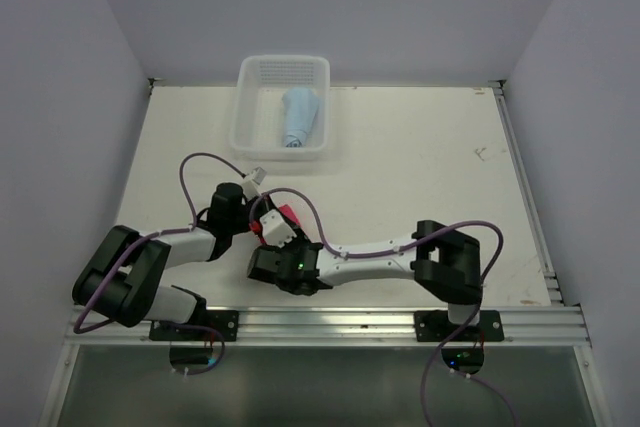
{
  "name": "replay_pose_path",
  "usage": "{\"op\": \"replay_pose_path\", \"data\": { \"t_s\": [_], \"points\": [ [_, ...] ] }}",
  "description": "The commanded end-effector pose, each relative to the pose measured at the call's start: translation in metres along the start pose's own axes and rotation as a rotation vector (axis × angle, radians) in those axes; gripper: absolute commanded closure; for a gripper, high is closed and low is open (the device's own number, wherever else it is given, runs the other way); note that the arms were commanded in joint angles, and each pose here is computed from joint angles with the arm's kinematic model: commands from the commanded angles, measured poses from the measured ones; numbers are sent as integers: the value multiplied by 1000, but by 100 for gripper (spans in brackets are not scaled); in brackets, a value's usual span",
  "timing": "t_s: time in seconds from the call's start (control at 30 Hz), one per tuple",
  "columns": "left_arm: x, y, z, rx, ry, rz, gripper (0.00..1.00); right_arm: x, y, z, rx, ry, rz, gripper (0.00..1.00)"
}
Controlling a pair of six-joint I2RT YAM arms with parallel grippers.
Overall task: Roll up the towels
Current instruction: Roll the towel
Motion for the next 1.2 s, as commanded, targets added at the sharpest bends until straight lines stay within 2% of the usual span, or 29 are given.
{"op": "replay_pose_path", "data": {
  "t_s": [0.0,0.03,0.17,0.27,0.3,0.4,0.57,0.8,0.87,0.93,1.03,1.07,1.13,1.17],
  "points": [
    [-30,-5,25,106,-10,82,100,31,-31,7,212,175,-12,44],
    [-29,-5,25,108,-10,80,100,29,-31,5,242,210,-18,39],
    [-27,-6,24,108,0,78,100,40,-45,-2,404,366,-13,31],
    [-27,-6,23,105,2,78,100,52,-38,-16,531,589,19,29],
    [-27,-7,24,108,2,77,100,40,-37,-17,587,616,66,28],
    [-29,-7,24,106,-1,80,100,52,-29,-23,650,751,63,28],
    [-28,-10,20,96,-4,69,100,39,-15,-20,696,843,125,28],
    [-28,-12,19,95,-6,68,100,9,10,-12,677,869,194,30],
    [-28,-12,20,102,-7,64,100,9,12,-9,695,882,190,37],
    [-30,-13,21,105,-10,66,100,6,14,-8,696,888,194,51],
    [-28,-13,20,100,-10,59,100,10,13,-8,700,873,184,62],
    [-27,-13,19,99,-11,55,100,10,12,-8,700,852,180,69],
    [-21,-13,16,95,-8,49,100,14,12,-10,685,829,169,75],
    [-18,-13,15,96,-4,46,100,13,12,-11,674,803,160,82]
  ]
}}
Point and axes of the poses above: each gripper's point midway between its finger pads, its own y axis out along the fingers, its own z axis along the line the jaws close on, x = y × z, the point moved 2 cm from there along -y, back along the fingers, and after that the axes turned 12 degrees about y, right-handed, at the moved point
